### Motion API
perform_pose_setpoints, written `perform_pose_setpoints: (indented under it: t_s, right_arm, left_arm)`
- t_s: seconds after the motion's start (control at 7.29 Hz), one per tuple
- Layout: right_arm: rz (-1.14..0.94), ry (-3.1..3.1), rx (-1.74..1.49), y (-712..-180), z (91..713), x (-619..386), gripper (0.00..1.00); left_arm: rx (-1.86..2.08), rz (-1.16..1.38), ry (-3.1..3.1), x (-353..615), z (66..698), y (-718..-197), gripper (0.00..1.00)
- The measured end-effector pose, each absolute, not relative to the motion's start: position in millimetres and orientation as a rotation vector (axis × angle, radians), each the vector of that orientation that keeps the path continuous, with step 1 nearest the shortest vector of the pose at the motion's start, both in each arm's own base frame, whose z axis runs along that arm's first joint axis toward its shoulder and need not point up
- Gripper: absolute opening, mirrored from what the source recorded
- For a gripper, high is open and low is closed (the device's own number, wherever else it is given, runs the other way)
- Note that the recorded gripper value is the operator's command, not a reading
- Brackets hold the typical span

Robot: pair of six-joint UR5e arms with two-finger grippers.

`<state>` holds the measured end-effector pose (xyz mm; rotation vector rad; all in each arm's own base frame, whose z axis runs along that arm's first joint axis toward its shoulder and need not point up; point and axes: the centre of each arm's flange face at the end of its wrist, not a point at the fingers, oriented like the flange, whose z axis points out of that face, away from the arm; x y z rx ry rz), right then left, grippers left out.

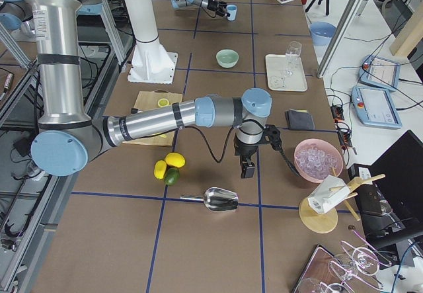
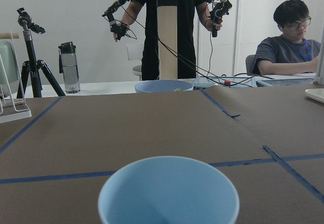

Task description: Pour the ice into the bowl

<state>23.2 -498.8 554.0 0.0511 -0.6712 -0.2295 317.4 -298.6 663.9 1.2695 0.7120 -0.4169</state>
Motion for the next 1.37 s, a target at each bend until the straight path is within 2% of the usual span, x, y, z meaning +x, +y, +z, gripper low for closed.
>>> perform_pose_setpoints:
  t_s: [1.37]
  right_arm:
    - [-0.230,-0.663,0.057,-499.8,551.9,24.6,1.00]
  left_arm:
    - [1.250,-0.438,0.670,330.3,668.3,-317.3,1.00]
